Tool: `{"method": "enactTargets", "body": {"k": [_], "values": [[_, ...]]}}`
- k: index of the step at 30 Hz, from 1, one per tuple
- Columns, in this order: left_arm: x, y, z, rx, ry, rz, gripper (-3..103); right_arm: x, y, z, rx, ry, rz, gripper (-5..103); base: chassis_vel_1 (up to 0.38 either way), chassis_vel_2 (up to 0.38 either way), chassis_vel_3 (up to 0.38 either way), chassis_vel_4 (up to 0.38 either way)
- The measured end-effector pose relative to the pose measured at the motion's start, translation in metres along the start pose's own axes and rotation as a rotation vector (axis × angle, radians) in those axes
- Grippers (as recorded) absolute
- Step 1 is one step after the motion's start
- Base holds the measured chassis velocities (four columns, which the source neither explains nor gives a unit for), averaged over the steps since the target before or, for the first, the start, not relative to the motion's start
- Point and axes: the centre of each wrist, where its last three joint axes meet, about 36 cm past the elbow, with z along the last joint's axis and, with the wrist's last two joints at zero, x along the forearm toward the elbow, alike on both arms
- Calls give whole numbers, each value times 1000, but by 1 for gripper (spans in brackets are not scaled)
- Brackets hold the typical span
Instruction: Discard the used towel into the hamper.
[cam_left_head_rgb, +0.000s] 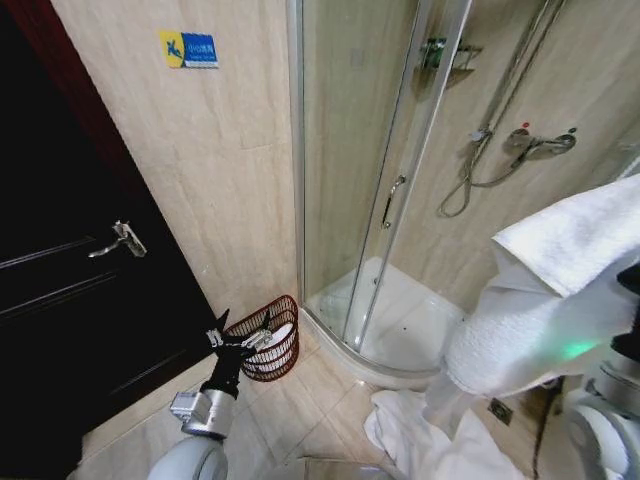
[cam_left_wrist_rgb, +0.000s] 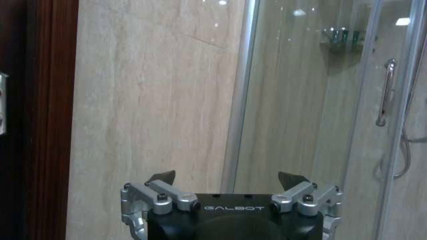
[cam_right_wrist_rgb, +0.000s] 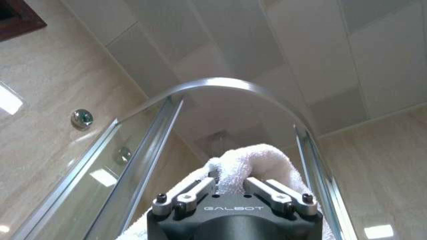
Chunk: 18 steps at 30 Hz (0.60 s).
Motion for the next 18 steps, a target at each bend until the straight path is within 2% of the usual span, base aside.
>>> {"method": "enactTargets", "body": {"k": [18], "values": [[0, 0, 0, 0, 0, 0, 100, 0, 0, 0, 0, 1, 2, 6, 58, -57, -58, 63]]}}
